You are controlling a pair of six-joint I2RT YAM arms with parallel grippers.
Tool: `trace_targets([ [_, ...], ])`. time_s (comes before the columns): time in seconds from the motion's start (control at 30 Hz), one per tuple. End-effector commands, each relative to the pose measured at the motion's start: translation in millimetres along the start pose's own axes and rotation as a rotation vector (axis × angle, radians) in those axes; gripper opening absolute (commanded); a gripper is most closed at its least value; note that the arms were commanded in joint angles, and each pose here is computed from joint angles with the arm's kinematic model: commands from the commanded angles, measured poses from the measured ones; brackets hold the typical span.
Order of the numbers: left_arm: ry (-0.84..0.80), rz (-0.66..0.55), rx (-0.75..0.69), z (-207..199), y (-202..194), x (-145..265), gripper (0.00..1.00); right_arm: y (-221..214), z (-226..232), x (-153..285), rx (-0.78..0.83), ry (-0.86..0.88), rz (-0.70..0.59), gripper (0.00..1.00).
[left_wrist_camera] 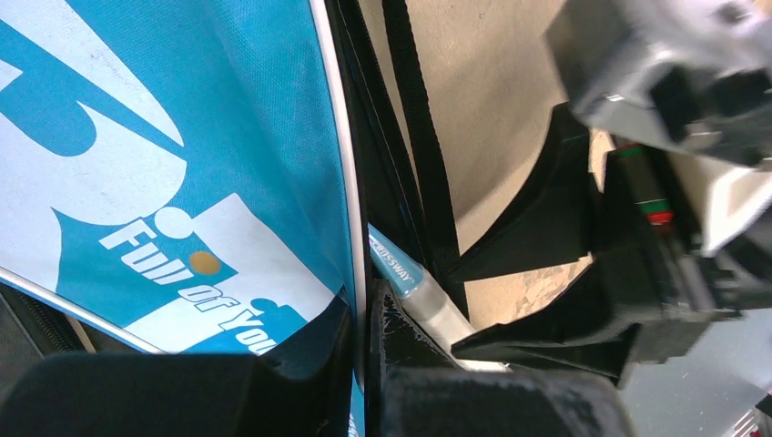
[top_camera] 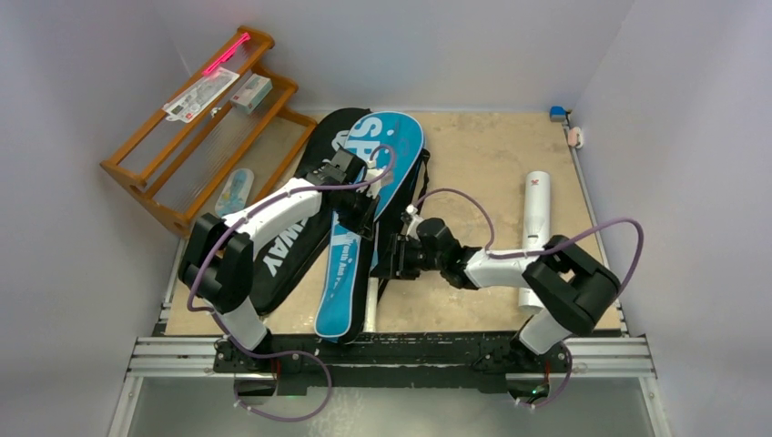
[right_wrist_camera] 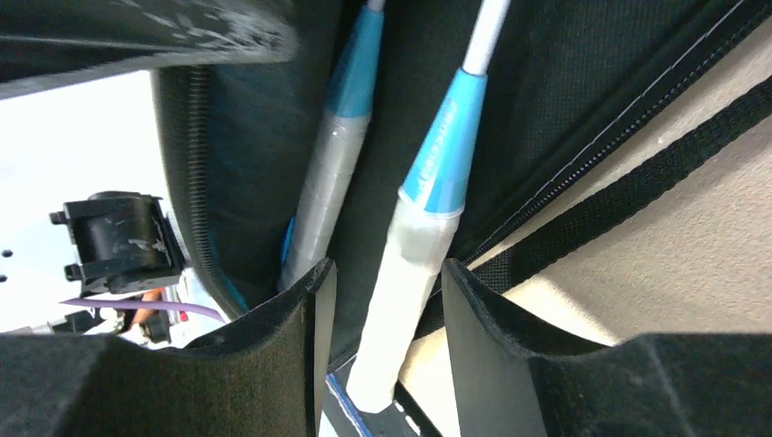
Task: Pack up the badminton gear
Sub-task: Place the racket in the racket bag.
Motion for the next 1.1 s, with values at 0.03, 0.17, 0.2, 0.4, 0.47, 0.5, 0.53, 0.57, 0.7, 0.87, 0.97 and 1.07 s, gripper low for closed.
trace_targets([
  [0.03,-0.065,-0.08,-0.039,-19,22,17,0.0,-6,8,-12,-0.022,0.053,0.013,0.49],
  [0.17,-0.068,-0.079,-0.039,-20,22,16,0.0,-10,7,-20,-0.019,0.045,0.03,0.5],
  [0.2,-0.069,-0.078,-0.039,-20,22,16,0.0,-10,6,-22,-0.022,0.041,0.035,0.5],
  [0.4,-0.078,-0.075,-0.039,-21,21,16,0.0,-9,11,-25,-0.037,0.075,0.028,0.42],
  [0.47,-0.082,-0.073,-0.037,-21,21,16,0.0,-6,15,-23,-0.032,0.084,0.013,0.34],
  [0.5,-0.083,-0.071,-0.037,-22,21,15,0.0,-4,17,-21,-0.031,0.087,0.01,0.3],
  [0.53,-0.084,-0.068,-0.036,-22,20,15,0.0,-3,19,-20,-0.031,0.091,0.01,0.26],
  [0.57,-0.085,-0.066,-0.038,-22,20,14,0.0,-1,22,-19,-0.029,0.098,0.01,0.23],
  [0.7,-0.098,-0.061,-0.039,-24,19,14,0.0,9,32,-17,-0.016,0.111,-0.006,0.16],
  [0.87,-0.112,-0.052,-0.04,-26,17,13,0.0,16,40,-21,-0.012,0.131,-0.008,0.15],
  [0.97,-0.116,-0.033,-0.034,-26,14,10,0.0,20,43,-23,-0.013,0.147,-0.013,0.15],
  [1.07,-0.178,-0.018,-0.037,-37,12,12,0.0,27,47,-27,-0.012,0.162,-0.04,0.15],
])
Point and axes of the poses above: each gripper's point midway between its finger pads, its own x axis back along the fingers, its own z axis along the line the jaws close on, y = z × x, the point moved 1 cm from there along x, back along the fingers, and after that the axes turned 12 degrees about x, right-handed, at the moved point
